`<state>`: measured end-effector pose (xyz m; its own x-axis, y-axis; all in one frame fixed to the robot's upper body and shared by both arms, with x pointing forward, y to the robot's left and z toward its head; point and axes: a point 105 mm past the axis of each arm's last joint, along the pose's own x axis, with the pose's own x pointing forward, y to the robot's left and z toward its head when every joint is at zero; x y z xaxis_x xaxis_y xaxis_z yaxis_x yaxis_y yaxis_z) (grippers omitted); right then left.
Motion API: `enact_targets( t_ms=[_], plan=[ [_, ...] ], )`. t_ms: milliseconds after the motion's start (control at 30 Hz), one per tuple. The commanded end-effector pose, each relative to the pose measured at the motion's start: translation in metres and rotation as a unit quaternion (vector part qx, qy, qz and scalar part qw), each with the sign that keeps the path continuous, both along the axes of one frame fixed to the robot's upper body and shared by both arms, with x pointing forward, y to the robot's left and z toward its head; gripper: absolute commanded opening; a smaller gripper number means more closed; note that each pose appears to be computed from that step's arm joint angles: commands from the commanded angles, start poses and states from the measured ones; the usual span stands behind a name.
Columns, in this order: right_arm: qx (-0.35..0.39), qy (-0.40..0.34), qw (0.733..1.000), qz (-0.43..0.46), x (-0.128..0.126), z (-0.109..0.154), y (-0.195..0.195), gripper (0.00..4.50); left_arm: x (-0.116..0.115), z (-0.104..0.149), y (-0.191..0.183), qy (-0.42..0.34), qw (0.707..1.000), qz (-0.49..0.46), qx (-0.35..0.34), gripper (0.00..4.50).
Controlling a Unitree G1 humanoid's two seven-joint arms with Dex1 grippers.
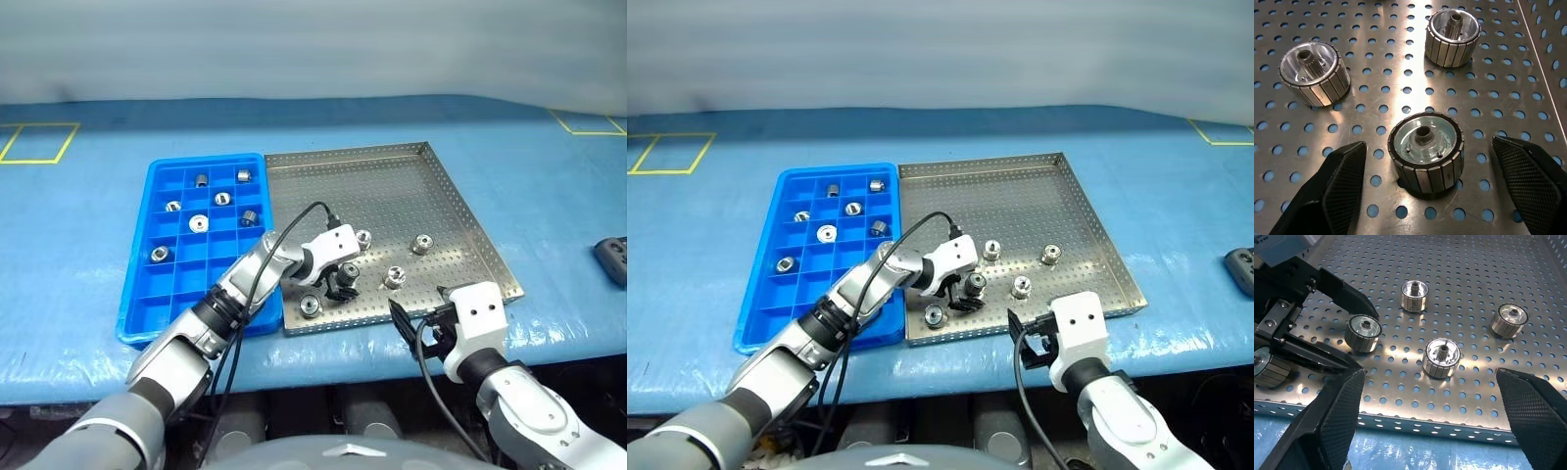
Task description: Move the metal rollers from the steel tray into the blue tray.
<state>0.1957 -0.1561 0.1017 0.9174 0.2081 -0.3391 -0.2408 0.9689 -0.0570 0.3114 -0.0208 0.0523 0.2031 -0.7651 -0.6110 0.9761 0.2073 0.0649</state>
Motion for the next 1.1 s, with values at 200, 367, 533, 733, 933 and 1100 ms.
enact_targets(
  t_ms=[200,367,533,733,933,1100],
  plan=[
    [-0.001,-0.022,1.0,0.011,0.001,0.013,0.005,4.5,-0.003,0.013,-0.01,-0.011,1.0,-0.005,-0.027,2.85],
    [0.0,-0.023,1.0,0.015,0.002,0.014,0.006,4.5,0.0,0.022,-0.011,-0.009,0.999,0.01,-0.049,1.69],
    [-0.003,-0.031,0.999,0.028,0.007,0.018,0.01,4.5,0.026,0.054,-0.01,-0.047,0.984,0.099,-0.141,1.69],
    [-0.009,-0.046,0.993,0.111,0.022,0.029,0.034,4.5,0.049,0.1,0.031,-0.134,0.938,0.23,-0.223,1.69],
    [-0.005,-0.055,0.971,0.234,0.041,0.037,0.078,4.5,0.029,0.123,0.087,-0.196,0.911,0.275,-0.236,1.69],
    [0.004,-0.068,0.948,0.312,0.053,0.044,0.113,4.5,0.007,0.125,0.123,-0.222,0.904,0.301,-0.207,1.69]
  ],
)
